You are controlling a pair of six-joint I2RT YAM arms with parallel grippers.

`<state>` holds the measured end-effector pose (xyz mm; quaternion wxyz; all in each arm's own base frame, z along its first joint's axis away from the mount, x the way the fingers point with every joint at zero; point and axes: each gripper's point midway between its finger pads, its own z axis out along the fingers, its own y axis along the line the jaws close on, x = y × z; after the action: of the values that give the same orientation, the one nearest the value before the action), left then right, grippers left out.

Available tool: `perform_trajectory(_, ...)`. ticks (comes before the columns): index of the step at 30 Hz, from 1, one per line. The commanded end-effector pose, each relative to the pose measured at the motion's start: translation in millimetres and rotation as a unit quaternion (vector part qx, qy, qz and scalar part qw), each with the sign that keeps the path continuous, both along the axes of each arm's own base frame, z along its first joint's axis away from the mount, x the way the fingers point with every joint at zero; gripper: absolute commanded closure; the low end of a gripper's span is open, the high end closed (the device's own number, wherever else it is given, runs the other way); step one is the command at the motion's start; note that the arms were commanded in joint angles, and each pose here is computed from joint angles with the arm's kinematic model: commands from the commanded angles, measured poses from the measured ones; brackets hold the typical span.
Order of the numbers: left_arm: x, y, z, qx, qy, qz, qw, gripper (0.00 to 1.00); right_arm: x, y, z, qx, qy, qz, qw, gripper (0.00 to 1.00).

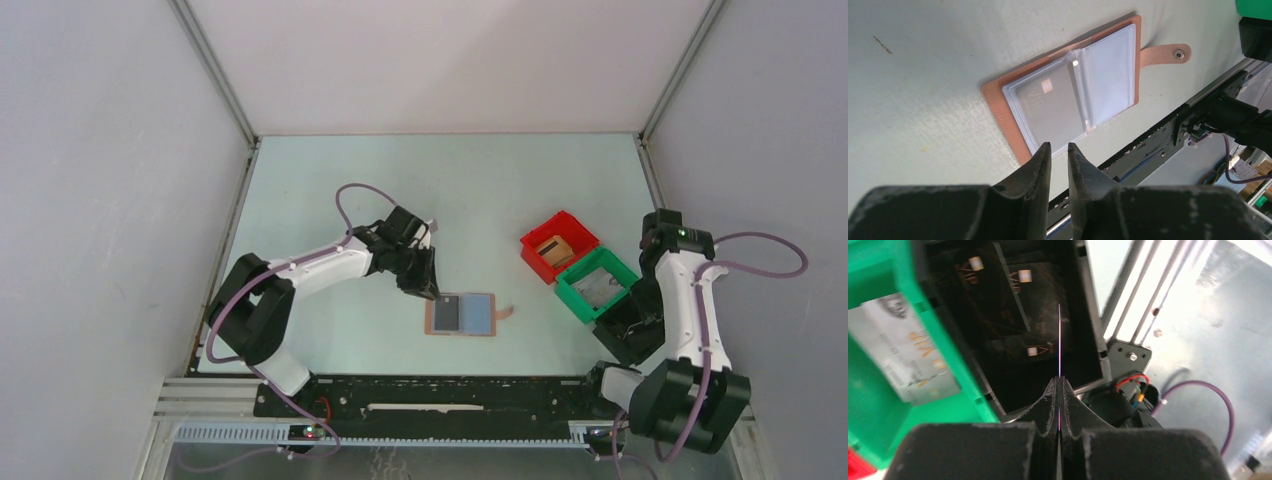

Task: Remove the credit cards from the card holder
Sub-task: Place the credit card in the storage box.

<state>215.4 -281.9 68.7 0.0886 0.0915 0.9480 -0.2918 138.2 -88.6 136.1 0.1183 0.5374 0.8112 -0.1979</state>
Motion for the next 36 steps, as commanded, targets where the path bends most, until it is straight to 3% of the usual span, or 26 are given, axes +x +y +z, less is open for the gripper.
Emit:
perform_trajectory(1,18.1,-8.3,29.6,-0.019,-0.044,-0.007,0.999,0.76,-24.8,-14.3,5.4,-0.053,0.064,-0.095,0.992,1.00)
perform_trajectory(9,20.5,-8.4,32.0,-0.016,-0.047,-0.006,0.999,0.76,-26.2,-25.4,-4.8,-0.102,0.109,-0.132,0.980,1.00)
perform_trajectory(20,20.2,-8.2,28.9,-0.014,-0.044,-0.005,0.999,0.76,3.9,-26.8,-34.7,-0.116,0.161,-0.076,0.977,1.00)
perform_trajectory(22,20.2,-8.0,29.7,-0.015,-0.045,-0.005,0.999,0.76,11.3,-24.3,-39.4,-0.118,0.160,-0.065,0.978,0.90)
perform_trajectory(24,20.2,-7.8,30.9,-0.015,-0.047,-0.005,0.999,0.76,21.9,-21.1,-42.6,-0.120,0.147,-0.048,0.981,0.76)
perform_trajectory(28,19.7,-6.4,32.9,-0.016,-0.050,-0.002,0.999,0.76,43.7,-11.4,-40.7,-0.104,0.096,-0.018,0.990,0.66)
perform_trajectory(36,16.5,-1.0,32.0,-0.016,-0.057,0.007,0.998,0.75,80.7,8.3,2.7,-0.049,-0.081,0.073,0.993,0.65)
